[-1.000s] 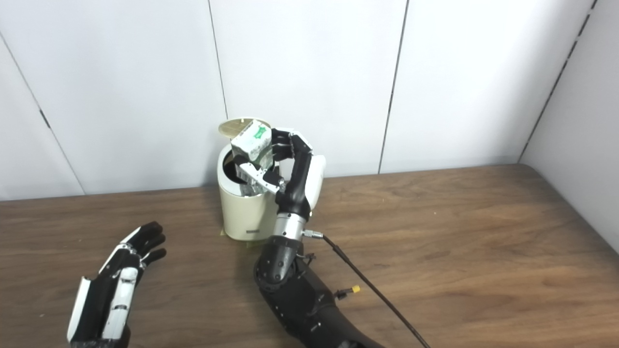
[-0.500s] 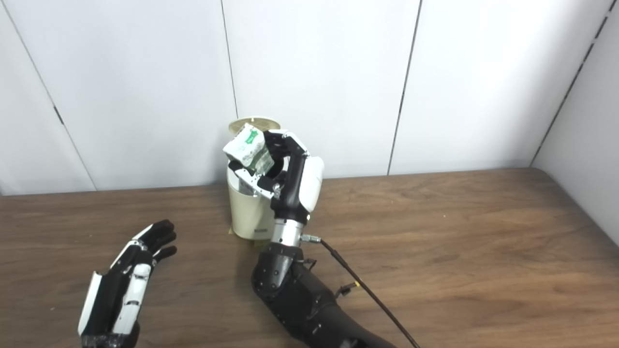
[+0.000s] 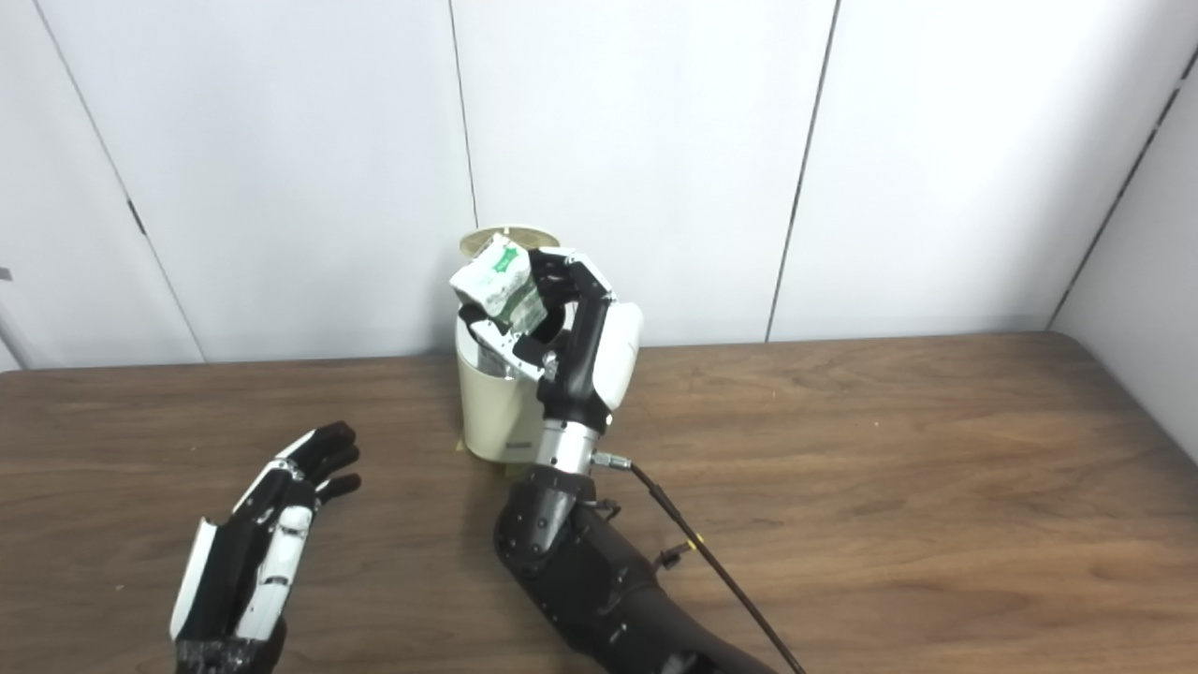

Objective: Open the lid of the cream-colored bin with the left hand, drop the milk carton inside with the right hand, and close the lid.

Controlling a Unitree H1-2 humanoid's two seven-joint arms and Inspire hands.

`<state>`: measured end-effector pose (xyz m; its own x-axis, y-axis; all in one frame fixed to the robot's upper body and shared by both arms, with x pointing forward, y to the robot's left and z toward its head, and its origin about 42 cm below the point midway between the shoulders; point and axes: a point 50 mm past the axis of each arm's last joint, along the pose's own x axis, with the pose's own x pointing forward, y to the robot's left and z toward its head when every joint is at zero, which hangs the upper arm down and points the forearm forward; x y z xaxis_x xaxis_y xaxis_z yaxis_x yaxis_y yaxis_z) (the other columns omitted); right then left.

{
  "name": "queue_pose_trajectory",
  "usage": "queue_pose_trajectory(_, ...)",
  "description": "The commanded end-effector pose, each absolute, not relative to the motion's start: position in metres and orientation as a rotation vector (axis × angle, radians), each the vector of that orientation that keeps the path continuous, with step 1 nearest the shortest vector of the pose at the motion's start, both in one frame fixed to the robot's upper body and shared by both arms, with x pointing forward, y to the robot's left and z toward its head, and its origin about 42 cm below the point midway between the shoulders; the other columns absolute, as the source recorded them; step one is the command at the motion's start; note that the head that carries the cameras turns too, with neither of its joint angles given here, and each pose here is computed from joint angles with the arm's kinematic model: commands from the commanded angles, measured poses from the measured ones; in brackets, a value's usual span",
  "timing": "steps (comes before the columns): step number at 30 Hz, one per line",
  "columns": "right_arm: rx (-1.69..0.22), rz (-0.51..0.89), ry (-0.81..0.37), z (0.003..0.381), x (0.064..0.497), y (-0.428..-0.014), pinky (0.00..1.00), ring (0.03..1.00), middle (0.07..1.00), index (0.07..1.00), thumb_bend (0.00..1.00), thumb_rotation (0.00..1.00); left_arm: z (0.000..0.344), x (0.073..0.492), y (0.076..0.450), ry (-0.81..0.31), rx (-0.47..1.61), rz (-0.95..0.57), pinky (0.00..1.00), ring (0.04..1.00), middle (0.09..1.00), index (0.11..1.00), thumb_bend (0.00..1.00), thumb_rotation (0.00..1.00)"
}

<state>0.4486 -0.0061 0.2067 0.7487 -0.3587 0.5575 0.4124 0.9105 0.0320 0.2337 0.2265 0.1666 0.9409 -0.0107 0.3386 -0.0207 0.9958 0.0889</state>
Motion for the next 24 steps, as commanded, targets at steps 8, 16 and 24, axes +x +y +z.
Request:
queue_pose_trajectory(8, 0.033, -0.466, -0.669, 0.259, 0.465, 0.002, 0.36, 0.433, 0.493, 0.509, 0.51, 0.00, 0.146, 0.194, 0.222, -0.261, 0.052, 0.052, 0.77, 0.833, 0.841, 0.815, 0.20, 0.69)
queue_pose_trajectory(16, 0.041, -0.478, -0.660, 0.260, 0.466, 0.003, 0.37, 0.434, 0.494, 0.509, 0.51, 0.00, 0.146, 0.195, 0.223, -0.256, 0.041, 0.056, 0.77, 0.834, 0.839, 0.813, 0.20, 0.70)
queue_pose_trajectory(24, 0.026, -0.452, -0.616, 0.245, 0.462, 0.003, 0.38, 0.438, 0.491, 0.508, 0.51, 0.00, 0.147, 0.193, 0.222, -0.258, 0.032, 0.055, 0.77, 0.832, 0.837, 0.812, 0.20, 0.71)
